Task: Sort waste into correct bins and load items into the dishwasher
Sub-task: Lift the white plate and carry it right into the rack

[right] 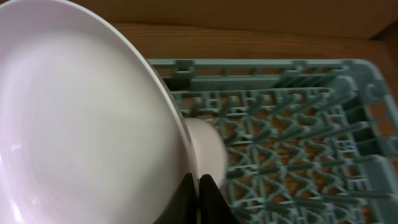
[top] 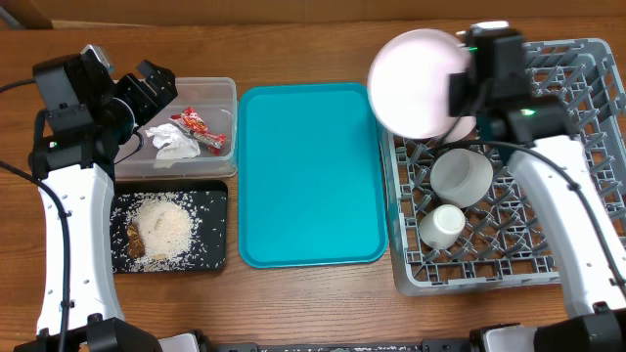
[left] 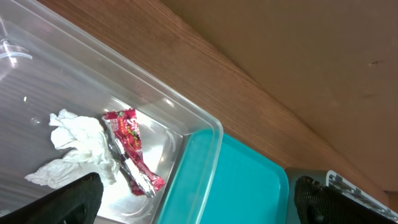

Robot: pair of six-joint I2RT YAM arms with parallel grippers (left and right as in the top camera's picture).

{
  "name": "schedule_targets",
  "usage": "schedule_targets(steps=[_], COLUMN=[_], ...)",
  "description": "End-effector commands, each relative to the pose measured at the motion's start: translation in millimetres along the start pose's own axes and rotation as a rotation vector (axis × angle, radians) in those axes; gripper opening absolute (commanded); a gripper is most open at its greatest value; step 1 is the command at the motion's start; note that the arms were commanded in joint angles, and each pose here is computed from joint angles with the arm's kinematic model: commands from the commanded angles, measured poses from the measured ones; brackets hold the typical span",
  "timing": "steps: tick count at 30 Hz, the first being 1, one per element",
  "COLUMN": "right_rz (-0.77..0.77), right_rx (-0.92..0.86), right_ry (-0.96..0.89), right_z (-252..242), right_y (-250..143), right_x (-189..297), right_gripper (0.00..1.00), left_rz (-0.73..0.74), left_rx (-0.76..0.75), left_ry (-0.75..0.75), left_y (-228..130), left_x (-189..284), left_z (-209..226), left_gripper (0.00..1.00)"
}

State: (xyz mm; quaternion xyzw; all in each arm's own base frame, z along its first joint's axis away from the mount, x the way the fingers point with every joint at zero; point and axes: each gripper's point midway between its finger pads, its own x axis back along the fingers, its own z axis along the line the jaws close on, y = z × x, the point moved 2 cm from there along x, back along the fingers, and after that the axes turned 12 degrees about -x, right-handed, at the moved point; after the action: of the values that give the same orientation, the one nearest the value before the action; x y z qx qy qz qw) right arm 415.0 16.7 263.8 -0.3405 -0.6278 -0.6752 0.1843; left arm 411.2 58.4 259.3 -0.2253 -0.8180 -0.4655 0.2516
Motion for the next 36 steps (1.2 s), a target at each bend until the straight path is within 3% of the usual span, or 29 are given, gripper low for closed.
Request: schedule_targets(steps=[1,9,16,26,36], right_rz=[-0.053,-0.033,-0.023,0.126,0.151], right_rx=[0.034,0.194,0.141,0.136,0.131], right_ry=[-0.084,-0.268,-0.386,-0.435,-0.447], right_z=[-42.2,-135.0,-198.2,-219.2,-220.8], right_y=[21.2,31.3,31.6,0.7,-4.8], right_x=[9.3,4.9,4.6,-29.5,-33.7], right_gripper=[0.04,0.04,0.04,0.04,0.04], left_rz=[-0.006,-0.006,-0.006,-0.006,-0.006], left_rx=[0.003,0.003,0.003,0.003,0.003], left_ry=[0.003,0.003,0.003,0.003,0.003], left_y=[2.9,2.9,2.9,2.9,2.9], left_x=[-0.5,-0.5,-0.5,-0.5,-0.5], left_z=[-0.8,-0.8,-0.8,-0.8,-0.8], left_gripper=[1.00,1.00,1.00,1.00,1.00])
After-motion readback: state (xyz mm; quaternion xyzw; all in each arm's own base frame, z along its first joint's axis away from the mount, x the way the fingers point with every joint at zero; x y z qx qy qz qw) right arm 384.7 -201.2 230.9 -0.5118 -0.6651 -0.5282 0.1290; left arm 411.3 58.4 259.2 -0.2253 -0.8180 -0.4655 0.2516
